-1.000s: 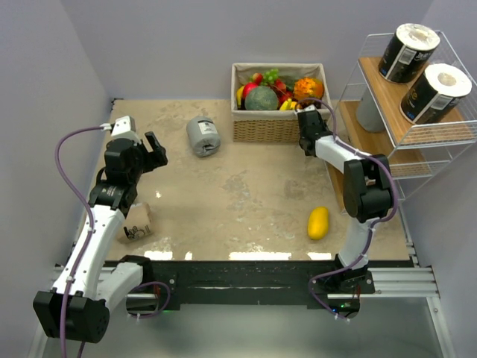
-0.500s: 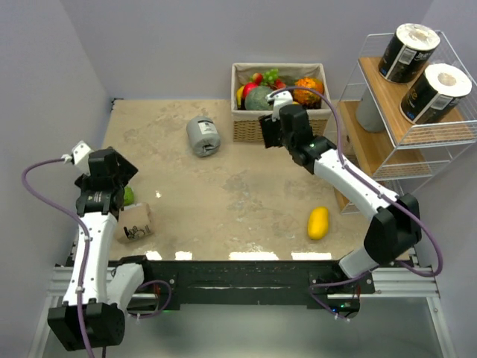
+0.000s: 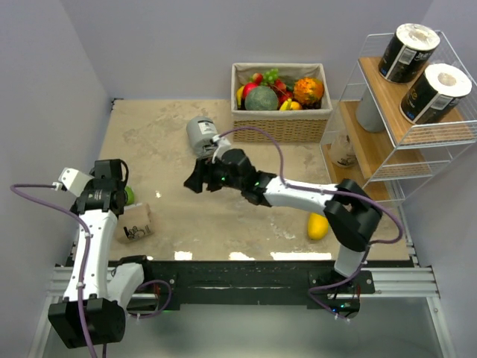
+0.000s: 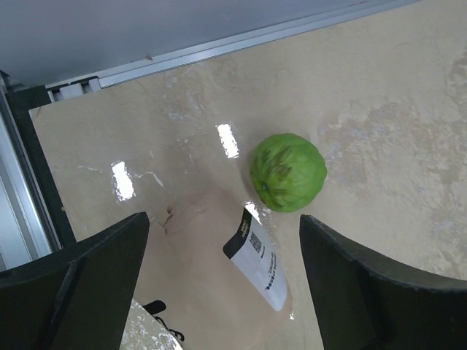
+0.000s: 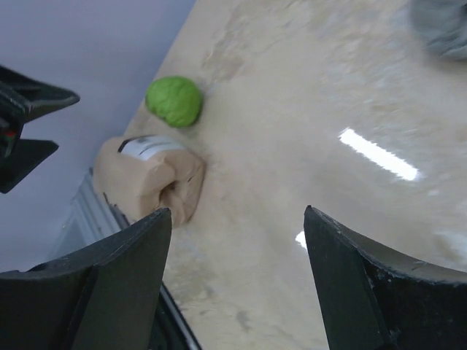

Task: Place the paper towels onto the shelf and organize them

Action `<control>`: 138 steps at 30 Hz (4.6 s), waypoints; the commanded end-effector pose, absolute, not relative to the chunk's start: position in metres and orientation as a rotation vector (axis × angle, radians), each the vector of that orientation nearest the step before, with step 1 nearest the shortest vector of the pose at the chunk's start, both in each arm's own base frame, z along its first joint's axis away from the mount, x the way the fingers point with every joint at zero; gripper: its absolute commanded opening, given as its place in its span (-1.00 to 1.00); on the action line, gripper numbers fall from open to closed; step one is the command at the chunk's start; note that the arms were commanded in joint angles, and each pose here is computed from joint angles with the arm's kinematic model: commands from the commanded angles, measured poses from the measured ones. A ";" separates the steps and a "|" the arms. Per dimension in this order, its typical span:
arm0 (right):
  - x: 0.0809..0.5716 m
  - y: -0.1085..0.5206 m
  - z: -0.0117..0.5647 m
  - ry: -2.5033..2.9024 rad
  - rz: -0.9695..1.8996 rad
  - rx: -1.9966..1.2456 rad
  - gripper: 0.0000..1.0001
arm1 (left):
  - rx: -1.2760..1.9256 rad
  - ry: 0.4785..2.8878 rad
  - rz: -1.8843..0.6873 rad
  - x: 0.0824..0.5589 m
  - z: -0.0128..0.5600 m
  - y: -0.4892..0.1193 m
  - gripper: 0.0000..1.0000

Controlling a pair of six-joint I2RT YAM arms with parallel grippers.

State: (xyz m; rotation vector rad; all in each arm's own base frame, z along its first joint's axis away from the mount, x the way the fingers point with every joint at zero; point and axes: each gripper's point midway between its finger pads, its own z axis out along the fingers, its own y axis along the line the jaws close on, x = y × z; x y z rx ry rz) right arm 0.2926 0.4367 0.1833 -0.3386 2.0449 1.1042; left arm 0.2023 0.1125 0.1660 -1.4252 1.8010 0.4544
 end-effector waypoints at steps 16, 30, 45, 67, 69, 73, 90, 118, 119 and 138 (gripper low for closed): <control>0.206 0.589 0.164 1.920 1.716 -0.486 0.54 | -1.540 1.827 0.481 0.194 0.142 0.128 0.83; 0.182 0.621 0.131 1.956 1.812 -0.515 0.50 | -1.571 1.969 0.364 0.197 0.097 0.112 0.81; 0.176 0.629 0.126 1.847 1.896 -0.547 0.12 | -1.572 1.994 0.328 0.193 0.088 0.106 0.79; 0.214 0.508 0.130 2.014 1.211 -0.686 -0.31 | -0.777 1.862 -0.105 0.270 0.245 0.066 0.88; 0.222 0.494 0.149 1.978 1.100 -0.701 -0.31 | -0.692 1.890 -0.153 0.275 0.237 0.056 0.89; 0.241 0.447 0.147 2.091 0.733 -0.755 -0.32 | -0.586 1.923 -0.195 0.287 0.226 0.042 0.89; 0.293 0.308 0.147 2.261 -0.344 -1.037 -0.16 | -0.289 1.933 -0.355 0.275 0.206 -0.029 0.93; 0.303 0.319 0.129 2.378 0.004 -0.887 0.18 | -0.264 1.920 -0.344 0.270 0.213 -0.038 0.94; 0.303 0.320 0.127 2.383 0.008 -0.887 0.17 | -0.265 1.921 -0.344 0.270 0.213 -0.038 0.94; 0.312 0.284 0.127 2.351 -0.211 -0.909 -0.24 | -0.285 1.941 -0.324 0.271 0.207 -0.036 0.95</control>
